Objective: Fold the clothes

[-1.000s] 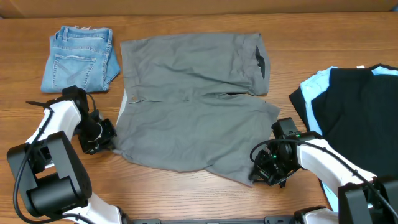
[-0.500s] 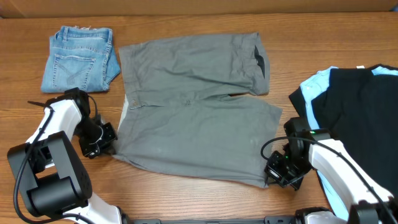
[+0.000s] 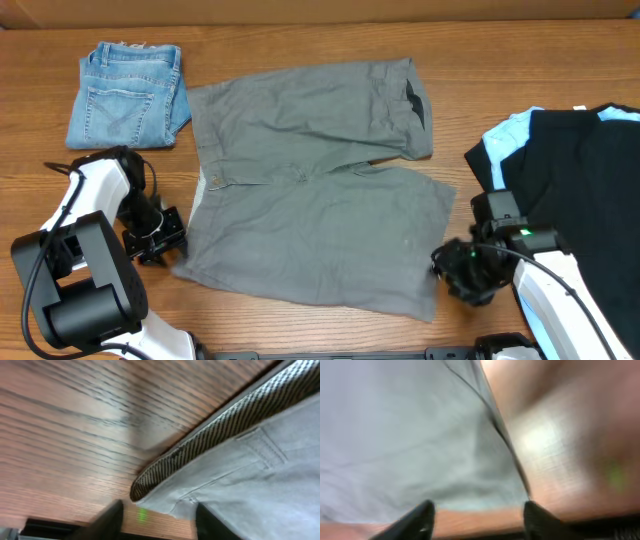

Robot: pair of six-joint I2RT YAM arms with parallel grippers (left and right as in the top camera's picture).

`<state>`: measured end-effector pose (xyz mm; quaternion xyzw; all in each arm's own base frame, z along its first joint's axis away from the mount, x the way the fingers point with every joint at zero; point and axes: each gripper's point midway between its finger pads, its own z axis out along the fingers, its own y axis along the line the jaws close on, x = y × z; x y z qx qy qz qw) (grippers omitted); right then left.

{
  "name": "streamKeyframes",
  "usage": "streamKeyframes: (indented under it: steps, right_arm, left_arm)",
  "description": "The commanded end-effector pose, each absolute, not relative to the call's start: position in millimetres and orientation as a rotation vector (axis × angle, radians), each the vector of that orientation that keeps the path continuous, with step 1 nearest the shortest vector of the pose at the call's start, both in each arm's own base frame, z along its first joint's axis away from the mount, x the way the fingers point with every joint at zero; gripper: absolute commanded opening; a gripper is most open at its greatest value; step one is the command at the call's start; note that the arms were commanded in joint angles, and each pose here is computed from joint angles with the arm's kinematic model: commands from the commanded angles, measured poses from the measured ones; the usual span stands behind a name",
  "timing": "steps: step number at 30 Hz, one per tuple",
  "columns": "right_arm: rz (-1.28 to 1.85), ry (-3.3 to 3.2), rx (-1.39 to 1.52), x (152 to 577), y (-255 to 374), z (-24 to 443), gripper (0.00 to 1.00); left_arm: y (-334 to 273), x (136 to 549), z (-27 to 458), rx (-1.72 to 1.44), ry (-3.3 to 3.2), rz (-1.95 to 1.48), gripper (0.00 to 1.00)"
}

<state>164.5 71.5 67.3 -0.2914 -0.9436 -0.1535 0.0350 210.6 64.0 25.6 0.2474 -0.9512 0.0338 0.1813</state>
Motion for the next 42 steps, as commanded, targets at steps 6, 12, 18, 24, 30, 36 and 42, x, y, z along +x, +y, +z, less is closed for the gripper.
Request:
streamKeyframes:
  steps: [6,12,18,24,30,36,42]
  right_arm:
    - [-0.829,-3.373,-0.927,290,72,148,0.67]
    - [-1.022,-3.52,-0.856,355,82,166,0.6]
    - [-0.866,-3.593,-0.568,403,86,151,0.68]
    - [-0.592,-3.634,-0.361,442,73,138,0.7]
    - [-0.567,-3.515,-0.056,439,81,80,0.64]
    - [-0.702,-3.688,-0.237,489,75,104,0.6]
    - [-0.868,-3.733,-0.521,522,59,125,0.59]
  left_arm:
    - [71,265,61,0.689,-2.885,0.18,0.6]
    - [26,337,91,0.363,-3.157,0.601,0.48]
    - [-4,371,93,0.063,-3.315,0.544,0.48]
    - [-13,390,93,-0.052,-3.4,0.45,0.56]
    - [-12,396,86,-0.074,-3.41,0.434,0.55]
    - [-21,399,75,-0.114,-3.394,0.454,0.54]
    - [-44,405,68,-0.241,-3.398,0.46,0.55]
